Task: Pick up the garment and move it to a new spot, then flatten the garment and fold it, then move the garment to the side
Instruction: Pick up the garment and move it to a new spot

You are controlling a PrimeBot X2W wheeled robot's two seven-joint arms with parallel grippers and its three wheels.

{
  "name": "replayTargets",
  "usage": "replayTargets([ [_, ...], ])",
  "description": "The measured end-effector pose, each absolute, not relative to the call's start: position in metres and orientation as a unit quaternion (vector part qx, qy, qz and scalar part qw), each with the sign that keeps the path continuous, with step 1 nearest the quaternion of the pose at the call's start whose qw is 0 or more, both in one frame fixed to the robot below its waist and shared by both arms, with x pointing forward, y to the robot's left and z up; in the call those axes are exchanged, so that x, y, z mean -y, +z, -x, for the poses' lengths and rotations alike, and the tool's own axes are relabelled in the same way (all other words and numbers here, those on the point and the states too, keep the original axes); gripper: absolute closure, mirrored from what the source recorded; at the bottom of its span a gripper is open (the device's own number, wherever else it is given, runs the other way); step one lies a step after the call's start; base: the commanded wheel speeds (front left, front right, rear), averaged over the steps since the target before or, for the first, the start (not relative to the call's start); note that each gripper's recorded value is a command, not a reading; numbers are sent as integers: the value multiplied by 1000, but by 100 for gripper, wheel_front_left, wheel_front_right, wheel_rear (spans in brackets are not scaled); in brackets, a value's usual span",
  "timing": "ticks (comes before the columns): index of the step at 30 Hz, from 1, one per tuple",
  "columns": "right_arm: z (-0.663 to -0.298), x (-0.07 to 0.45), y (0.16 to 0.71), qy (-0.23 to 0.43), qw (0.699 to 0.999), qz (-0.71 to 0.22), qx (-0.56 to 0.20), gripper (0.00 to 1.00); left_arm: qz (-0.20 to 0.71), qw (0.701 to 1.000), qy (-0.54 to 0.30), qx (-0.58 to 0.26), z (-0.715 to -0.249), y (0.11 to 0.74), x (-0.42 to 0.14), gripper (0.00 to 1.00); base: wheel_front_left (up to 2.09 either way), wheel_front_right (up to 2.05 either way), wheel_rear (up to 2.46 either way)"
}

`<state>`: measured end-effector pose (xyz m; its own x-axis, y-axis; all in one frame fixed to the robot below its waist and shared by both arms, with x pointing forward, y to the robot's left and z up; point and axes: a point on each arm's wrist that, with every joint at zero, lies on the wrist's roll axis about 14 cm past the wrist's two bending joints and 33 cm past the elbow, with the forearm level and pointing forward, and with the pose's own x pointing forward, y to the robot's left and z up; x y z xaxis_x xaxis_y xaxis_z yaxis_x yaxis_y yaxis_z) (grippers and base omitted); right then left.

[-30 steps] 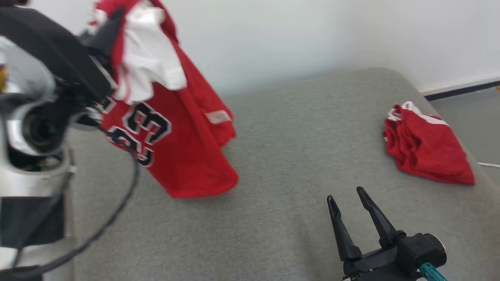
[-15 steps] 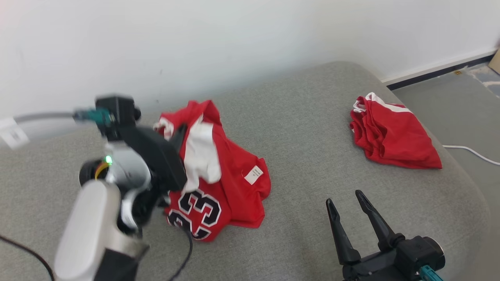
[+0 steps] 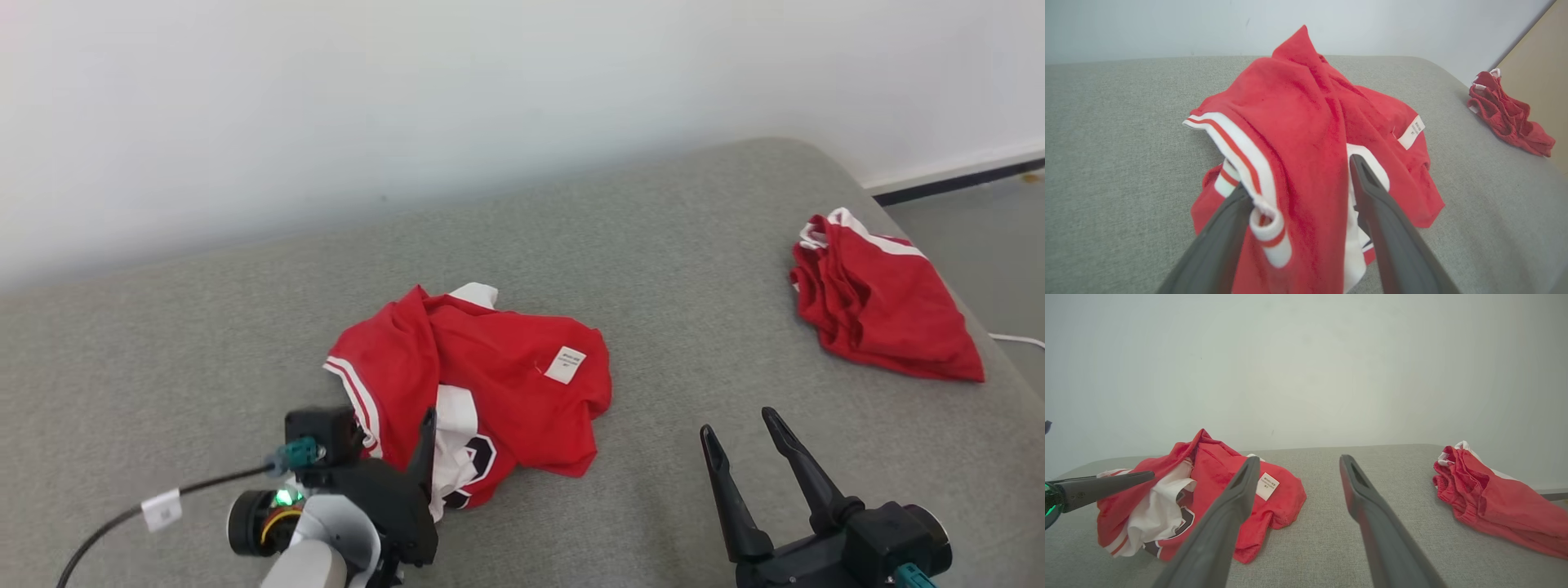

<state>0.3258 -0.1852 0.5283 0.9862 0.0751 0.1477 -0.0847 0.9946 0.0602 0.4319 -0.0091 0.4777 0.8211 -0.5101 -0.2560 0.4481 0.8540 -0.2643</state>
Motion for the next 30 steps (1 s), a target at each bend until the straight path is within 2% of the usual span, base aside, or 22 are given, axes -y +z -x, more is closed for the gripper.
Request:
replayTargets([
  [6,-331,176,530,56,995,-36,75,0,135,961,-218,-106,-420,481,-14,0,0,0,0],
  [12,-329,177,527,55,995,-37,73,0,133,973,-185,-30,-411,497,-46,0,0,0,0],
  [19,-329,177,529,56,995,-37,77,0,142,985,-92,18,-394,509,-107,0,0,0,0],
  [24,-329,178,530,55,995,-35,79,0,116,990,-49,66,-376,530,-146,0,0,0,0],
  [30,-326,184,529,46,995,-35,78,0,75,994,-38,62,-349,521,-162,0,0,0,0],
])
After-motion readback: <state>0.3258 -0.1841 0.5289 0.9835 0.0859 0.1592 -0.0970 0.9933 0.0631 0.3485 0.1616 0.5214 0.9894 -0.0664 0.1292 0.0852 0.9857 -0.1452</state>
